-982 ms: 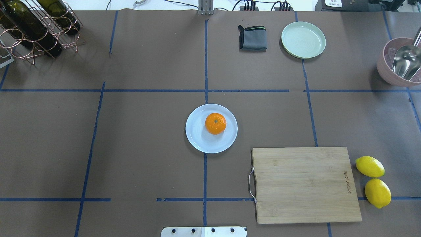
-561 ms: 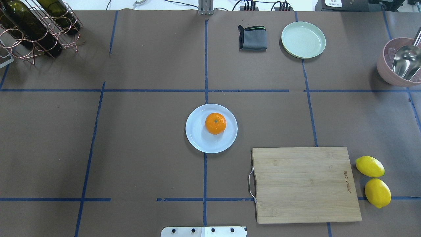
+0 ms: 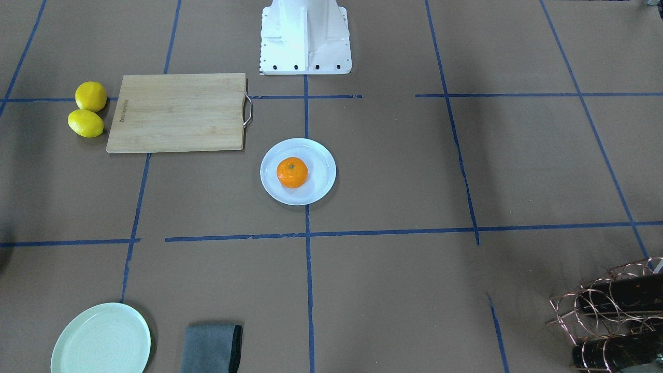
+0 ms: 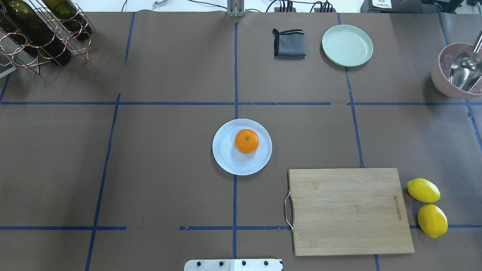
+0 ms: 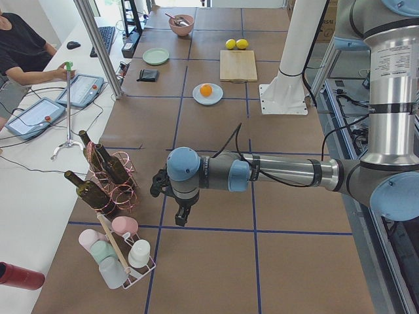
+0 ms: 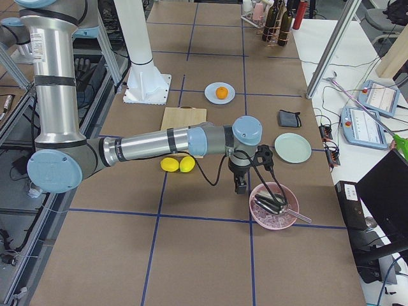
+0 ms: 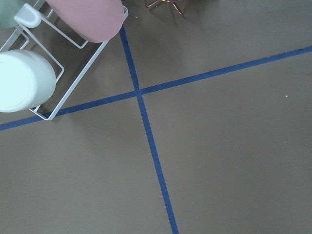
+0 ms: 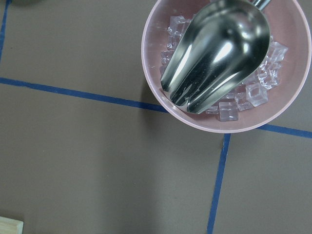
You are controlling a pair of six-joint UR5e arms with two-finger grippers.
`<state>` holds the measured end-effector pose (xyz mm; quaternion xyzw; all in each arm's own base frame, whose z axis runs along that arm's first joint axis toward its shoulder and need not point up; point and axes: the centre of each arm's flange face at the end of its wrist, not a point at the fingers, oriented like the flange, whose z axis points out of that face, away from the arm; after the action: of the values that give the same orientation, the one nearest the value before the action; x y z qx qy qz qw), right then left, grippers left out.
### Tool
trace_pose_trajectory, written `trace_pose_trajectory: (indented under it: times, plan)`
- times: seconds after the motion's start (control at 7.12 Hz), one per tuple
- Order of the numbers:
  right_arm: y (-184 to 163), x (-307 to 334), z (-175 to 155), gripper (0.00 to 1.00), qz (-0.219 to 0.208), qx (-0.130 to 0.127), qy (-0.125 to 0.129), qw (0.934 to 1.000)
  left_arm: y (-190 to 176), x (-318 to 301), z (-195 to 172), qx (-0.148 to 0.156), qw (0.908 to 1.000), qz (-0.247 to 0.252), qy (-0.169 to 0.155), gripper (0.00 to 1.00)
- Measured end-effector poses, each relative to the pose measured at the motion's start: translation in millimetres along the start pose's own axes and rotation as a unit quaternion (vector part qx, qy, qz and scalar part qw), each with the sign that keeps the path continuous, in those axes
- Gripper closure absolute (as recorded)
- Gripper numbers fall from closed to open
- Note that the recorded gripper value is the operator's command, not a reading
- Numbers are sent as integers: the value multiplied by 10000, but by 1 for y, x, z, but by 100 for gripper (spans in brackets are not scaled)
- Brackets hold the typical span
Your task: Pick orange to plate
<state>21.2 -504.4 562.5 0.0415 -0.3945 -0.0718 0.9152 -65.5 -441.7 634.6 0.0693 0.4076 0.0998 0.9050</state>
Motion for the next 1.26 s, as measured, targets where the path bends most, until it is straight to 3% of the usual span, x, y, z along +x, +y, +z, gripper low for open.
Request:
trace_pose_trajectory:
  times: [0.42, 1.26]
  plan:
    - [20, 10, 10, 0, 112, -119, -22, 9999, 26, 7, -9, 119, 9999, -7, -18, 0]
    - [31, 18, 19, 0, 191, -218, -69, 9996, 21, 8, -15, 162, 9998, -46, -62, 0]
